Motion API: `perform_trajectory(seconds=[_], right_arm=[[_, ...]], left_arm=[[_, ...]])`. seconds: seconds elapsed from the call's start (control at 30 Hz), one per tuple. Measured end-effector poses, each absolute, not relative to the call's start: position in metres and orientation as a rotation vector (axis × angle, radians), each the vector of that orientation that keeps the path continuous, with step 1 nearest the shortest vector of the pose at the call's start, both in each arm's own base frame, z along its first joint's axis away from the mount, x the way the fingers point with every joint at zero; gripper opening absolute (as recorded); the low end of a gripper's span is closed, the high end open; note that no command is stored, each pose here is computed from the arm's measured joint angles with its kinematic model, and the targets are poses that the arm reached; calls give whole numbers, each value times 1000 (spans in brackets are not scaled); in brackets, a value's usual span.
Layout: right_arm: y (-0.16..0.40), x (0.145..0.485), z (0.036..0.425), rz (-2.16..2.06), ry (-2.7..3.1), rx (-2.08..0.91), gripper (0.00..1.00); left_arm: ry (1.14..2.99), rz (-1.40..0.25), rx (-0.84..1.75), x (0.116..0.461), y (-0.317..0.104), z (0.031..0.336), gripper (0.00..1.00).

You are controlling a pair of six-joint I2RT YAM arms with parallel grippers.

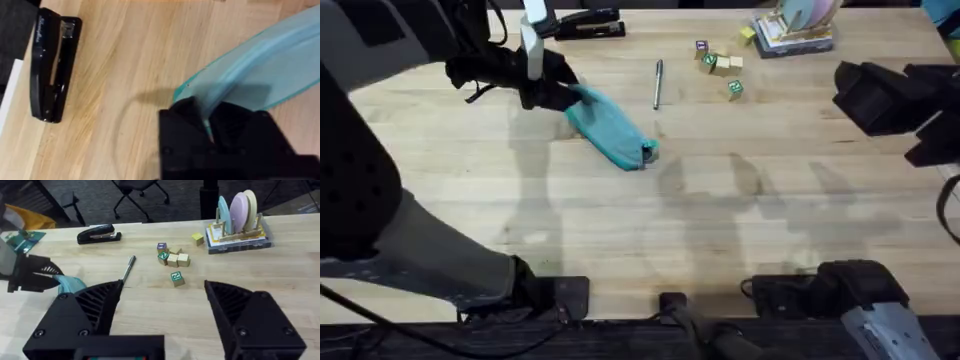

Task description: Unzip the bag, pick up the pens from the table one at a time and place them inside, then zip the bag closed.

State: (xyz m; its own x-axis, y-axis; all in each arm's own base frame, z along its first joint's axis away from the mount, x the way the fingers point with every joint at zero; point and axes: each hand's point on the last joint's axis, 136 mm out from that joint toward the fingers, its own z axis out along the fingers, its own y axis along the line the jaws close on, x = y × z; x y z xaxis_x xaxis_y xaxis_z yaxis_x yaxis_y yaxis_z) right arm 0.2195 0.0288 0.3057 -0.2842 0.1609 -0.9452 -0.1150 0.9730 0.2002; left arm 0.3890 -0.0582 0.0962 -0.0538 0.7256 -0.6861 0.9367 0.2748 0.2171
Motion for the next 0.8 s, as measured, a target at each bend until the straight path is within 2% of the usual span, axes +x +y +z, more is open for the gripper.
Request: perform_trajectory(seconds=[0.03, 0.07, 0.53, 0.8], right_arm=[[29, 220, 306, 268, 1840, 34, 997], [29, 220, 306, 268, 1840, 34, 998], [29, 219, 305, 288, 1843, 62, 998], [47, 218, 303, 515, 1869, 163, 998]], left_arm=[[1832, -381, 1503, 388, -58, 96, 76], [1832, -383, 1505, 387, -59, 96, 53], [1828, -386, 1506, 387, -60, 96, 45], [1828, -386, 1506, 387, -60, 96, 43]])
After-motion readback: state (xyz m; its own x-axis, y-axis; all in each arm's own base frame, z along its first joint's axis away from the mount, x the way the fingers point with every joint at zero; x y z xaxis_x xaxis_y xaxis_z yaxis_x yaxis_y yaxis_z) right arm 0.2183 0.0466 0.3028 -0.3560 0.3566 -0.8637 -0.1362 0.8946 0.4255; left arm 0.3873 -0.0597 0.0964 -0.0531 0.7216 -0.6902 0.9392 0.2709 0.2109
